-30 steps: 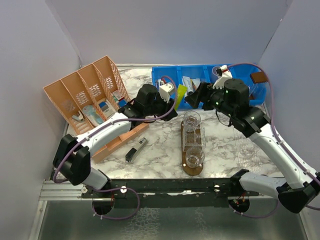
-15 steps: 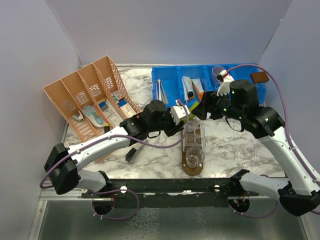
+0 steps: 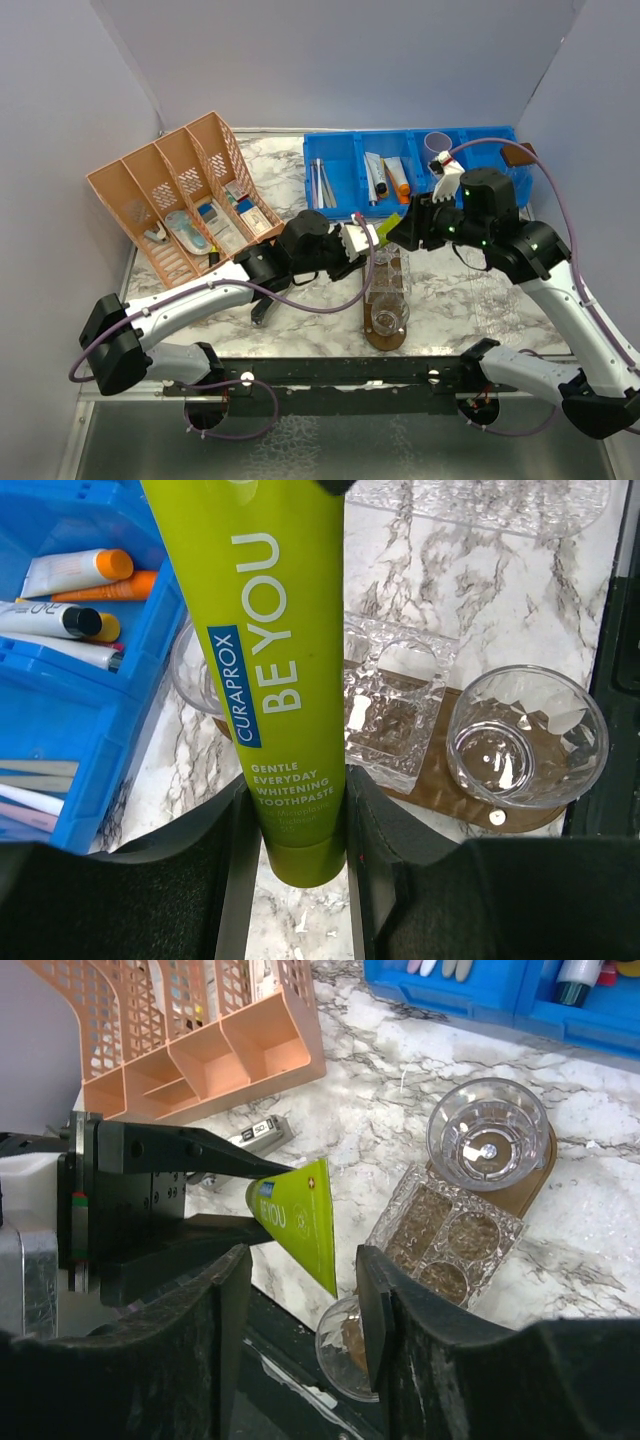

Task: Prepare toiletry sets of a toothbrush and toothpaste on the tray
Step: Pick up the toothpaste from the storage box.

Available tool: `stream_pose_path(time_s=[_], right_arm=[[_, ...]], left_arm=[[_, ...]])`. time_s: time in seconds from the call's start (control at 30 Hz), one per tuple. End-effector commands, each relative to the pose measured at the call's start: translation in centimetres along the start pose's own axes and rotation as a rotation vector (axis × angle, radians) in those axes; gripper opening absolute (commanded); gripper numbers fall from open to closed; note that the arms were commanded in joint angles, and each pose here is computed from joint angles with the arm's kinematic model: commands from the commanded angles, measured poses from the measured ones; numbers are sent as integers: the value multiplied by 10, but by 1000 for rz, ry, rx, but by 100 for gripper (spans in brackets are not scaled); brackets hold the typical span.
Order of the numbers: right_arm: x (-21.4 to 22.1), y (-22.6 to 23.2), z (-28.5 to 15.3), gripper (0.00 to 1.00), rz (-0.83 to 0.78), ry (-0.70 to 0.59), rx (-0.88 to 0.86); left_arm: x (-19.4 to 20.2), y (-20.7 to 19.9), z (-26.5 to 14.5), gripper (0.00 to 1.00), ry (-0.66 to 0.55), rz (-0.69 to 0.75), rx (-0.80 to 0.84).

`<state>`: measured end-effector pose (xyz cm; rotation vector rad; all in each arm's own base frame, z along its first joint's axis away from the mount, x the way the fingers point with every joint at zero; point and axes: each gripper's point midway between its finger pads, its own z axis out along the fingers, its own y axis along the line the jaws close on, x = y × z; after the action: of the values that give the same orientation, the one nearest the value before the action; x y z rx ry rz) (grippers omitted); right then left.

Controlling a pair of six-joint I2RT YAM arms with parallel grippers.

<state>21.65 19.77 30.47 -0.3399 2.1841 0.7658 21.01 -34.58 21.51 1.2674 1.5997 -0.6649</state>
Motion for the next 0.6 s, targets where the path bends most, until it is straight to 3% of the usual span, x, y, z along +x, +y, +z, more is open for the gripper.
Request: stream_pose_path(time_s=[0.0,0.1,0.4,0.57], right_arm=[[-8,8,-3,45,-26,-51,-50],[-10,9,-1,44,-9,-69,-60],[-9,4,2,27,9,-82,-38],[-13,6,0,10,5,-108,-48]], left_arm=[[-23,-3,-5,24,-82,50,2],[-23,-7,-4,24,-86,58,17],[-19,-5,-4,24,-75,76,4],[-18,-5,-3,25,-71,74,3]])
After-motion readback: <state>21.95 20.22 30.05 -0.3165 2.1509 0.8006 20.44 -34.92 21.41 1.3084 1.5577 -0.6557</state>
